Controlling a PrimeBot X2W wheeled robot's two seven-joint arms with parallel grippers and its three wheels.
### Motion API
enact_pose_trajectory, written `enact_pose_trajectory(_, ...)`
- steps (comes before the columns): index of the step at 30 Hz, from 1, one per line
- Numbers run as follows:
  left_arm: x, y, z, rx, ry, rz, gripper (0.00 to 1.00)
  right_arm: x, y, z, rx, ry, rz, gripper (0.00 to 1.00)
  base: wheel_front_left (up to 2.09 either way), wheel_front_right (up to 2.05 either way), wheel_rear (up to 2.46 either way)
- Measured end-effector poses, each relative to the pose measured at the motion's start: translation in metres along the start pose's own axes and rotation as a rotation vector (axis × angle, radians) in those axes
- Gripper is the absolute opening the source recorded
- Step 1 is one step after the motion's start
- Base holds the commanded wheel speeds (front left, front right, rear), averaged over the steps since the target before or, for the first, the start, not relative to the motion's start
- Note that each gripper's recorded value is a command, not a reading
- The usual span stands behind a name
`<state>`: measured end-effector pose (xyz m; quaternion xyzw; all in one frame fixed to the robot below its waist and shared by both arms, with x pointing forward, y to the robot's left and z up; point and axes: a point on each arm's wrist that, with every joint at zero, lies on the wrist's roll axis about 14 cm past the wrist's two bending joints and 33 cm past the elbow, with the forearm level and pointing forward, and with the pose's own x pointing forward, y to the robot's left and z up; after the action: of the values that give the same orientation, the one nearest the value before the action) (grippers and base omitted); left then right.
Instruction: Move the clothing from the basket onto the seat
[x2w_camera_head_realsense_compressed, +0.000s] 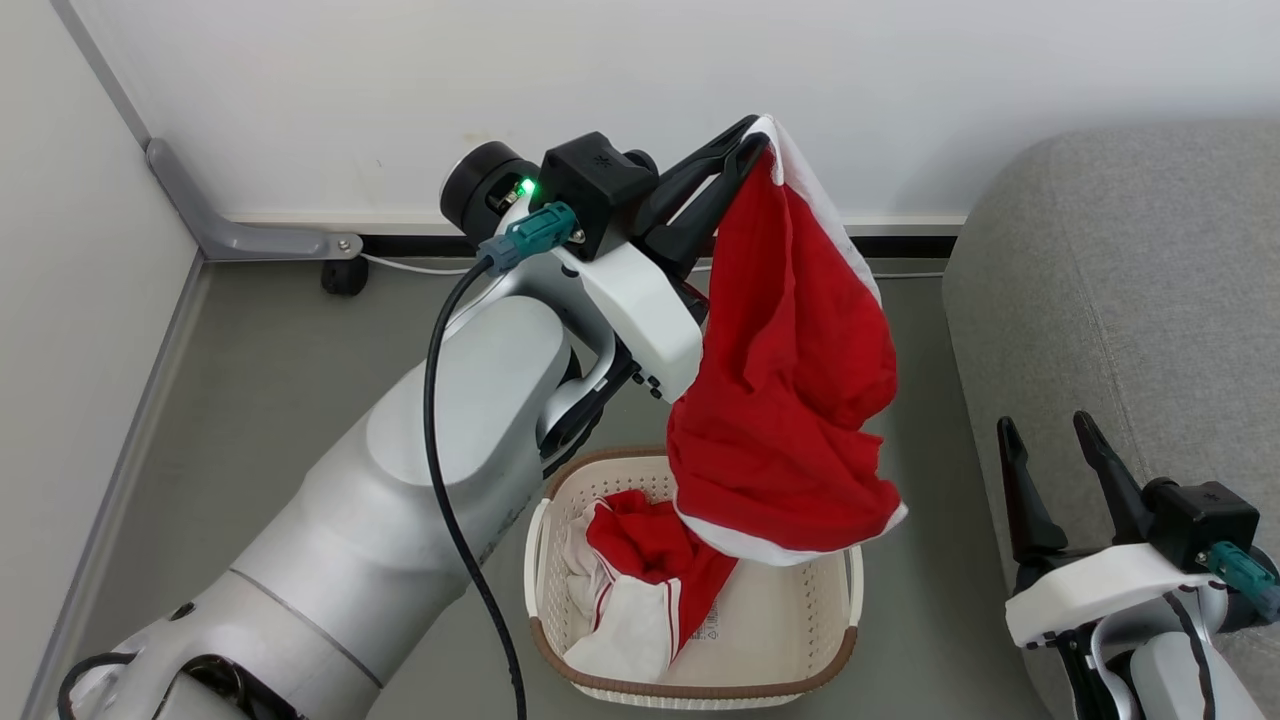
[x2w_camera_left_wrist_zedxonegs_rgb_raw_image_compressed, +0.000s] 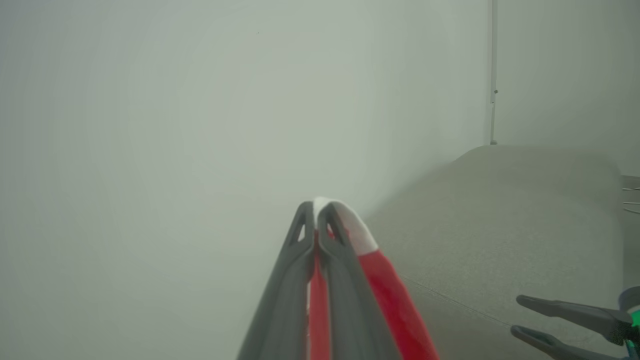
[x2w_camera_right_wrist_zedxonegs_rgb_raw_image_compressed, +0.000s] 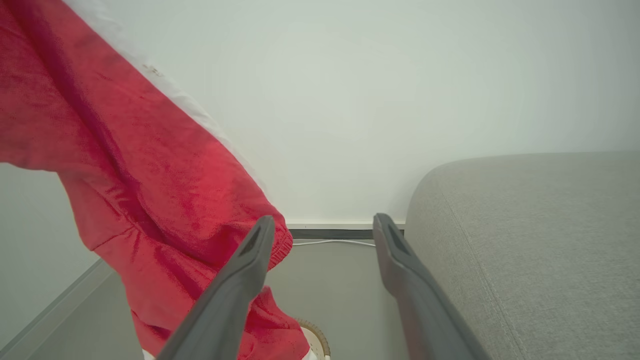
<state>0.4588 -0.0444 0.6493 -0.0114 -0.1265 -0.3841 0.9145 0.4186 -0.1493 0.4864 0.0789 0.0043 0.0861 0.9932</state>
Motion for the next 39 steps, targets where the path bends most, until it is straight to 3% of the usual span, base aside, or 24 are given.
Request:
enact_pose_trajectory(9, 0.003, 0.0, -0.007, -0.025, 0.01, -0.004, 0.0, 0.006, 0.022, 0.001, -0.013, -0.003, 0.072, 1.0, 0.0, 0.0, 0.0)
enact_pose_trajectory(20, 0.004, -0.002, -0.008, -0.031, 0.009, -0.007, 0.0, 0.028, 0.079, 0.032, -0.139, -0.071, 0.33, 1.0, 0.0, 0.0, 0.0)
enact_pose_trajectory(34, 0.003, -0.013, 0.006, -0.019, -0.029, -0.042, 0.0, 0.044, 0.101, 0.029, -0.267, -0.009, 0.506, 1.0, 0.0, 0.0, 0.0)
enact_pose_trajectory(39, 0.002, -0.017, 0.009, -0.019, -0.035, -0.054, 0.0, 0.044, 0.104, 0.006, -0.282, 0.077, 0.532, 1.0, 0.0, 0.0, 0.0)
